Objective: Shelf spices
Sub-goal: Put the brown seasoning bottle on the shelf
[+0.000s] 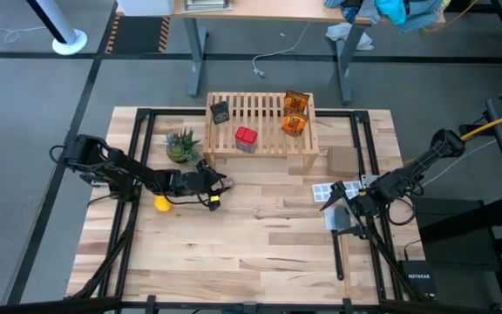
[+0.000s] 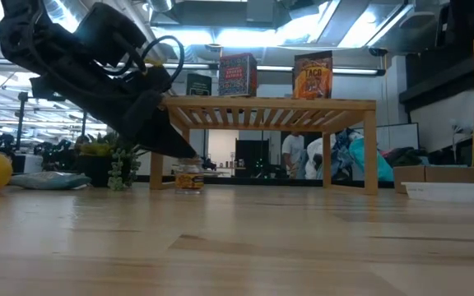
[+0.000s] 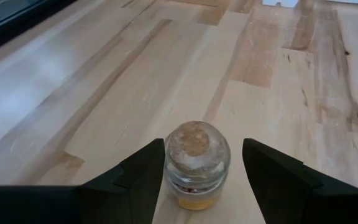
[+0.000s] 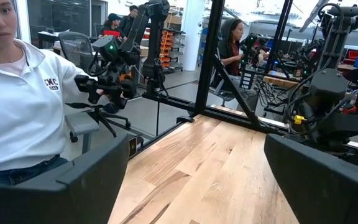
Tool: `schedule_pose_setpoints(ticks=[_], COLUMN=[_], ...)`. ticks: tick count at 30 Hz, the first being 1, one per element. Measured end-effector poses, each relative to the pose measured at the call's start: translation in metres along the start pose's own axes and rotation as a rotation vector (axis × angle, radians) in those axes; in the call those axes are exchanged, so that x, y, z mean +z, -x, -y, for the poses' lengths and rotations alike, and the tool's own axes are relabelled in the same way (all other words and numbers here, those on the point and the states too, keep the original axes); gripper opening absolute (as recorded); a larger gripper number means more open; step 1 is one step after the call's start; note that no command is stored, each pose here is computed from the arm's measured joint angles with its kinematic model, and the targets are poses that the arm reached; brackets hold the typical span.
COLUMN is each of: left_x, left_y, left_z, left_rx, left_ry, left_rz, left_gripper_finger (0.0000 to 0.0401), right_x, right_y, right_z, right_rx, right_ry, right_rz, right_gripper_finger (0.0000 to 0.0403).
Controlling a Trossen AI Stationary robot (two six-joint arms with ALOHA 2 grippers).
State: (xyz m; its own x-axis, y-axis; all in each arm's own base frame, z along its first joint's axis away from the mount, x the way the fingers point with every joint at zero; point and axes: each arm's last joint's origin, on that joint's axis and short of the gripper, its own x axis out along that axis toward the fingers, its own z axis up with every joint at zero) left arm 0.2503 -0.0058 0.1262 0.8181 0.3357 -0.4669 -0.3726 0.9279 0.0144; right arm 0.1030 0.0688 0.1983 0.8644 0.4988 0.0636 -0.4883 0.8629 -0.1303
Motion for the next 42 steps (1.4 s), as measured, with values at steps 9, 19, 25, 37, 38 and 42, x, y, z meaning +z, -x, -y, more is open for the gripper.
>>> schedule_pose_setpoints(ticks=[9,19,25,37,38,42], left_x=[-0.008,-0.007,-0.007,0.012,0.016,0.034], left_y=[-0.019,-0.034,-0.034,-0.021,-0.018,0.001], left_z=[0.006,0.01,0.01,0.009,0.009,0.008], left_rx=[0.005,0.023,0.021,0.008,0.005,-0.013], left_ry=[-0.027,-0.059,-0.063,-0.034,-0.034,-0.058], left_rz=[-0.035,-0.058,-0.056,0.003,0.011,0.06], left_gripper_finger=[0.0211,0.0204,0.0178,0.0178,0.0178,0.0178], right_x=[0.0,-0.001,-0.001,-0.001,-0.001,-0.001], right_y=[0.0,0.0,0.0,0.0,0.0,0.0], right_z=[0.0,0.0,0.0,0.0,0.0,0.0], right_rx=[0.0,0.001,0.002,0.001,0.001,0.001], right_ry=[0.0,0.001,0.001,0.0,0.0,0.0], right_rz=[-0.001,-0.007,-0.007,-0.007,-0.008,-0.007], right_gripper_finger=[0.038,0.038,0.038,0.038,0.038,0.038])
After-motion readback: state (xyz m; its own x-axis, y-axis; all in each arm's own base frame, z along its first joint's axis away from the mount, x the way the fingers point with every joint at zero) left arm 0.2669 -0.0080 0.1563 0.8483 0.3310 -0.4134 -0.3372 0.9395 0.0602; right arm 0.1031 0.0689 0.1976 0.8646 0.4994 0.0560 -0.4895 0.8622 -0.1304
